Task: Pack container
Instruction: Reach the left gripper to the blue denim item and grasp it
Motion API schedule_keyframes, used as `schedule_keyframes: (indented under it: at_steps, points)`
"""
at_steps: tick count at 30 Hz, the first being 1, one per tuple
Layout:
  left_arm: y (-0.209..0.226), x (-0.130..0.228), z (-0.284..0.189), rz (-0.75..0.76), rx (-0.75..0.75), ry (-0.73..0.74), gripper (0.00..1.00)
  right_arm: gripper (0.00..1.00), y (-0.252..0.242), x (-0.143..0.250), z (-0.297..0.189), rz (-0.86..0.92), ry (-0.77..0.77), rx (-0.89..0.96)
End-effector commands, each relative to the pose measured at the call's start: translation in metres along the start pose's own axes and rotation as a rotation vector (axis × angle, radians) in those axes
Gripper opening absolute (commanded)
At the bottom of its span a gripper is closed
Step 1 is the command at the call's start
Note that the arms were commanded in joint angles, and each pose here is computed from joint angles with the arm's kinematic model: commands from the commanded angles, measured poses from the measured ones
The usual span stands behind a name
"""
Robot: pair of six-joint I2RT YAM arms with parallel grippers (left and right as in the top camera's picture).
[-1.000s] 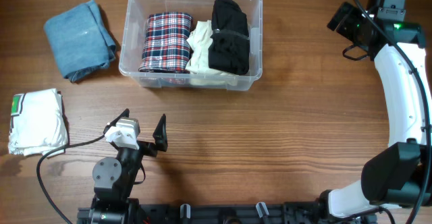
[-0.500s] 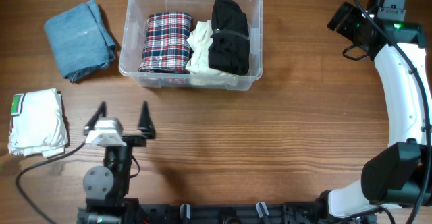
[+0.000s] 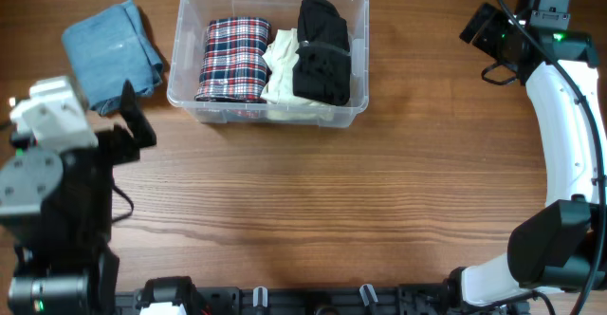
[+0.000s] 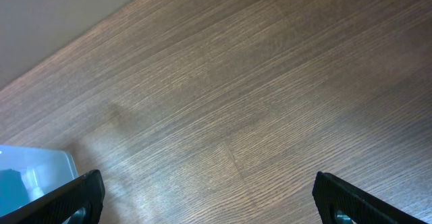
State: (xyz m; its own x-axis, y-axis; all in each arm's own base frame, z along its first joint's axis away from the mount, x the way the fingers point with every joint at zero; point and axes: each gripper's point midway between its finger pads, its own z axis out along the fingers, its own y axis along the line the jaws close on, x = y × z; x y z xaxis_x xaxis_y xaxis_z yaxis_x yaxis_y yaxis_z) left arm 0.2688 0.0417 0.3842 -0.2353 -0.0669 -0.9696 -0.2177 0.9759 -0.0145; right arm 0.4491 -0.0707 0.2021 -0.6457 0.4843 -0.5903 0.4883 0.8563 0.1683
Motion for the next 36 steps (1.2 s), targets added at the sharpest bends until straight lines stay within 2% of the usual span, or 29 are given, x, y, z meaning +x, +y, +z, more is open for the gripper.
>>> schedule_keyframes:
  at_steps: [1, 4, 6, 9, 14, 17, 21, 30, 36]
  points:
    - [0.022, 0.005, 0.021, -0.118, -0.097, 0.116, 1.00, 1.00, 0.002, 0.004, 0.005, 0.008, 0.015, -0.005]
    - [0.054, 0.039, 0.058, -0.211, -0.177, 0.404, 1.00, 1.00, 0.002, 0.004, 0.005, 0.007, 0.015, -0.005]
    - [0.068, 0.055, 0.078, -0.277, -0.177, 0.544, 1.00, 1.00, 0.002, 0.004, 0.005, 0.007, 0.015, -0.005]
    - [0.097, 0.076, 0.114, -0.392, -0.171, 0.657, 1.00, 1.00, 0.002, 0.004, 0.005, 0.007, 0.015, -0.005]
    - [0.126, 0.105, 0.159, -0.536, -0.105, 0.693, 1.00, 1.00, 0.002, 0.004, 0.005, 0.008, 0.015, -0.005]
    - [0.142, 0.135, 0.179, -0.571, -0.126, 0.749, 1.00, 1.00, 0.002, 0.004, 0.005, 0.007, 0.015, -0.005]
    - [0.154, 0.158, 0.205, -0.587, -0.124, 0.762, 1.00, 1.00, 0.002, 0.004, 0.005, 0.007, 0.015, -0.005]
    - [0.160, 0.188, 0.258, -0.625, -0.018, 0.719, 1.00, 1.00, 0.002, 0.004, 0.005, 0.007, 0.015, -0.005]
    - [0.166, 0.232, 0.286, -0.609, -0.005, 0.752, 1.00, 1.00, 0.002, 0.004, 0.005, 0.007, 0.015, -0.005]
